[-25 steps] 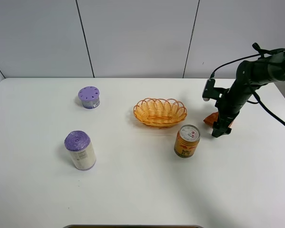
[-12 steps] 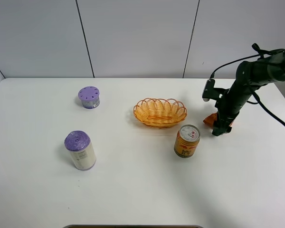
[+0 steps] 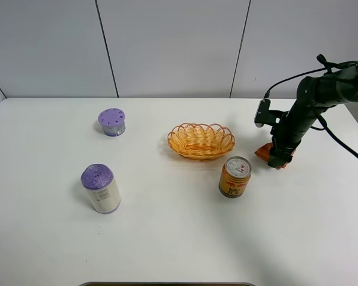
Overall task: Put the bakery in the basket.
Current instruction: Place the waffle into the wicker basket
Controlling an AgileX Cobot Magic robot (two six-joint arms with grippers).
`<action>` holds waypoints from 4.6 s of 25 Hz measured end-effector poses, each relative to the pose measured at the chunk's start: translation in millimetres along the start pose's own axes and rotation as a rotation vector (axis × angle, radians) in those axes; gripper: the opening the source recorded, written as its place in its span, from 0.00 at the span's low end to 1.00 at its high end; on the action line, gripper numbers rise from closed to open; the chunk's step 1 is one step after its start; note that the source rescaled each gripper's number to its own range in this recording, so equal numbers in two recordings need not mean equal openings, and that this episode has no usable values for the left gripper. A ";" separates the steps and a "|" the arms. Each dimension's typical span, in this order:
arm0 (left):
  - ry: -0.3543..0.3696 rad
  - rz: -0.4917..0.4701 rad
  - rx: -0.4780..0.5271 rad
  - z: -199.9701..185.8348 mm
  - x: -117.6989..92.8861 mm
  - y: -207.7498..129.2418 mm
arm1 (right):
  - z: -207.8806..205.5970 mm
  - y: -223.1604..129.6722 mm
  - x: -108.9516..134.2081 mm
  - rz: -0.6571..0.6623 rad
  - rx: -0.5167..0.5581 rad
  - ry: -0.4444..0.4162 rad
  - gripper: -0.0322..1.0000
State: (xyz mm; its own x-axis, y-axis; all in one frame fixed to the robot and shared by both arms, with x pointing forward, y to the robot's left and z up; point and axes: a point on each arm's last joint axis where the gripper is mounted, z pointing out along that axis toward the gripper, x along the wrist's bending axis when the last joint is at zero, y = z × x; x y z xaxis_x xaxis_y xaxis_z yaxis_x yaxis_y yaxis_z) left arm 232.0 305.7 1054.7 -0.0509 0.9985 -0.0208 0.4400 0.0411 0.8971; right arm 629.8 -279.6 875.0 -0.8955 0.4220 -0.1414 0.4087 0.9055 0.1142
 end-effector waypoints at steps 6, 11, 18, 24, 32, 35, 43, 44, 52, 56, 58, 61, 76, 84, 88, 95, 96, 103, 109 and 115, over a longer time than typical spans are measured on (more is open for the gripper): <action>0.000 0.000 0.000 0.0 0.0 0.0 | 0.0 0.0 0.0 0.000 0.000 0.000 0.03; 0.000 0.000 0.000 0.0 0.0 0.0 | 0.0 0.0 0.0 0.000 0.000 0.000 0.03; 0.000 0.000 0.000 0.0 0.0 0.0 | -12.6 0.9 -2.7 0.013 -0.011 -0.031 0.03; 0.000 0.000 0.000 0.0 0.0 0.0 | -44.3 4.4 -6.7 0.115 -0.054 -0.100 0.03; 0.000 0.000 0.000 0.0 0.0 0.0 | -78.3 21.5 -0.4 0.278 -0.135 -0.150 0.03; 0.000 0.000 0.000 0.0 0.0 0.0 | -88.1 35.1 7.5 0.301 -0.174 -0.150 0.03; 0.000 0.000 0.000 0.0 0.0 0.0 | -95.9 81.4 34.2 0.461 -0.298 -0.124 0.03; 0.000 0.000 0.000 0.0 0.0 0.0 | -96.5 86.7 36.5 0.475 -0.317 -0.128 0.03; 0.000 0.000 0.000 0.0 0.0 0.0 | -101.9 128.0 61.3 0.613 -0.464 -0.119 0.03; 0.000 0.000 0.000 0.0 0.0 0.0 | -105.4 144.6 71.9 0.677 -0.541 -0.108 0.03; 0.000 0.000 0.000 0.0 0.0 0.0 | -106.5 149.1 75.2 0.713 -0.563 -0.097 0.03; 0.000 0.000 0.000 0.0 0.0 0.0 | -106.8 150.5 76.3 0.796 -0.575 -0.074 0.03; 0.000 0.000 0.000 0.0 0.0 0.0 | -55.3 153.8 78.9 0.881 -0.482 -0.053 0.03; 0.000 0.000 0.000 0.0 0.0 0.0 | -32.6 156.1 77.9 0.881 -0.488 -0.060 0.03; 0.000 0.000 0.000 0.0 0.0 0.0 | -25.7 155.6 78.6 0.882 -0.473 -0.056 0.03; 0.000 0.000 0.000 0.0 0.0 0.0 | -25.8 156.5 77.8 0.882 -0.488 -0.061 0.03; 0.000 0.000 0.000 0.0 0.0 0.0 | -25.8 156.5 77.8 0.882 -0.488 -0.061 0.03; 0.000 0.000 0.000 0.0 0.0 0.0 | -25.7 156.3 78.0 0.883 -0.485 -0.060 0.03; 0.000 0.000 0.000 0.0 0.0 0.0 | -25.1 155.4 78.8 0.883 -0.470 -0.055 0.04; 0.000 0.000 0.000 0.0 0.0 0.0 | -24.8 155.0 79.2 0.883 -0.463 -0.053 0.40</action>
State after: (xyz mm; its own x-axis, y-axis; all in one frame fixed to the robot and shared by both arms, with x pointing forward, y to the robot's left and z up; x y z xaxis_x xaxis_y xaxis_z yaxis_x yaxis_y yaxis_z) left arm 232.0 305.7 1054.7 -0.0509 0.9985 -0.0208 0.4400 0.0411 0.8971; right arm 617.8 -107.0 905.9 -0.2899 0.9472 0.1368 0.8050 0.1641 0.5701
